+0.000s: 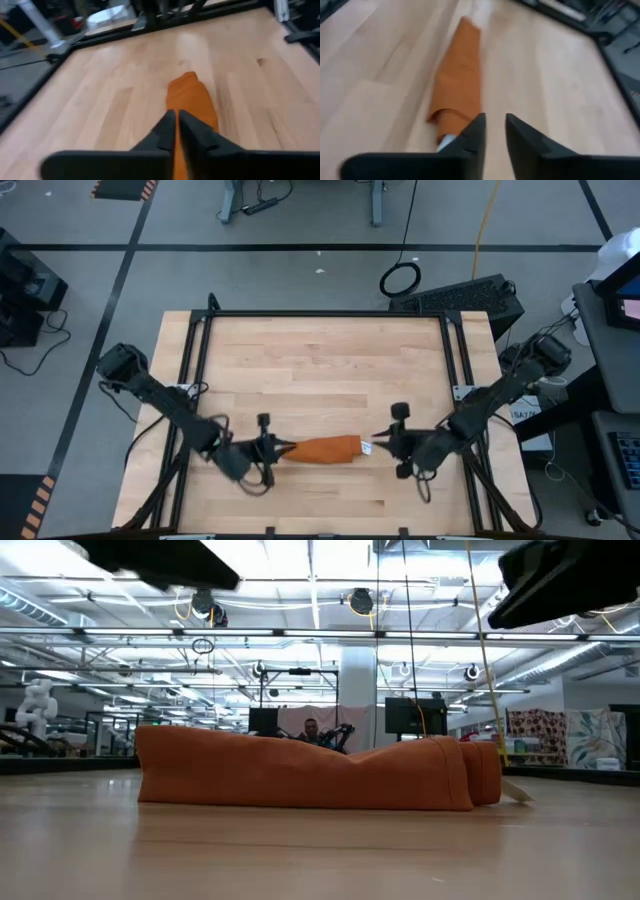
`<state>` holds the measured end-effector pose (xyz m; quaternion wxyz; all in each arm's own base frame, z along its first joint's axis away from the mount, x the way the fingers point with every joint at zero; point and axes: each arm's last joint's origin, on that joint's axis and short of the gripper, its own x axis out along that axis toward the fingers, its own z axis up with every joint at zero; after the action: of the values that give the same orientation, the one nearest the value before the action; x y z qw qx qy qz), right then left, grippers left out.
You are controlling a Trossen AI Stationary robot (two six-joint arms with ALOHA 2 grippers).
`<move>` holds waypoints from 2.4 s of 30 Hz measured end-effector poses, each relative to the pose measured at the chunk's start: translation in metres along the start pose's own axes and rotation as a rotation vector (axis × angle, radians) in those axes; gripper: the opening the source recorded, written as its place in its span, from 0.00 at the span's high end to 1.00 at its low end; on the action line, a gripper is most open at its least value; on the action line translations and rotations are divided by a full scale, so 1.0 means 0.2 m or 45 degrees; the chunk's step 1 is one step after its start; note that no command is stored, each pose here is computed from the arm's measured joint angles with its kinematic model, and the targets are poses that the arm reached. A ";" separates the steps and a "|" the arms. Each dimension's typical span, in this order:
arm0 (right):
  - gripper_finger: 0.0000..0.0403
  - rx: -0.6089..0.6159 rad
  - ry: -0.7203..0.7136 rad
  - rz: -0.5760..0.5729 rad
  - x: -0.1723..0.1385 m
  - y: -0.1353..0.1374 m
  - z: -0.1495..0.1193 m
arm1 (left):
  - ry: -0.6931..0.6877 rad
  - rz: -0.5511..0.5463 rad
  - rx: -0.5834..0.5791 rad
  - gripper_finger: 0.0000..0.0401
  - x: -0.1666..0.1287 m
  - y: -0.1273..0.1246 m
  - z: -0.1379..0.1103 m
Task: Roll towel
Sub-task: Return to Home Position
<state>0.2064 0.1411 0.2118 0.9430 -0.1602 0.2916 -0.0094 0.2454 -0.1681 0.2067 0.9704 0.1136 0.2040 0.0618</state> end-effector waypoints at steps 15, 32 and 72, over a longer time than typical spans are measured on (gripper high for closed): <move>0.99 0.132 -0.452 0.002 -0.10 -0.30 -0.26 | -0.282 -0.002 -0.026 0.99 -0.07 0.33 -0.18; 1.00 0.128 -0.550 -0.012 -0.02 -0.48 -0.46 | -0.348 -0.085 -0.156 0.99 -0.02 0.62 -0.44; 1.00 0.359 -0.597 0.070 -0.14 -0.56 -0.67 | -0.473 -0.010 -0.242 0.99 -0.31 0.73 -0.58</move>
<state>0.1164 -0.0020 0.1572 0.9976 -0.0172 0.0655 0.0132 0.1303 -0.0153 0.1634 0.9979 0.0301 0.0151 0.0549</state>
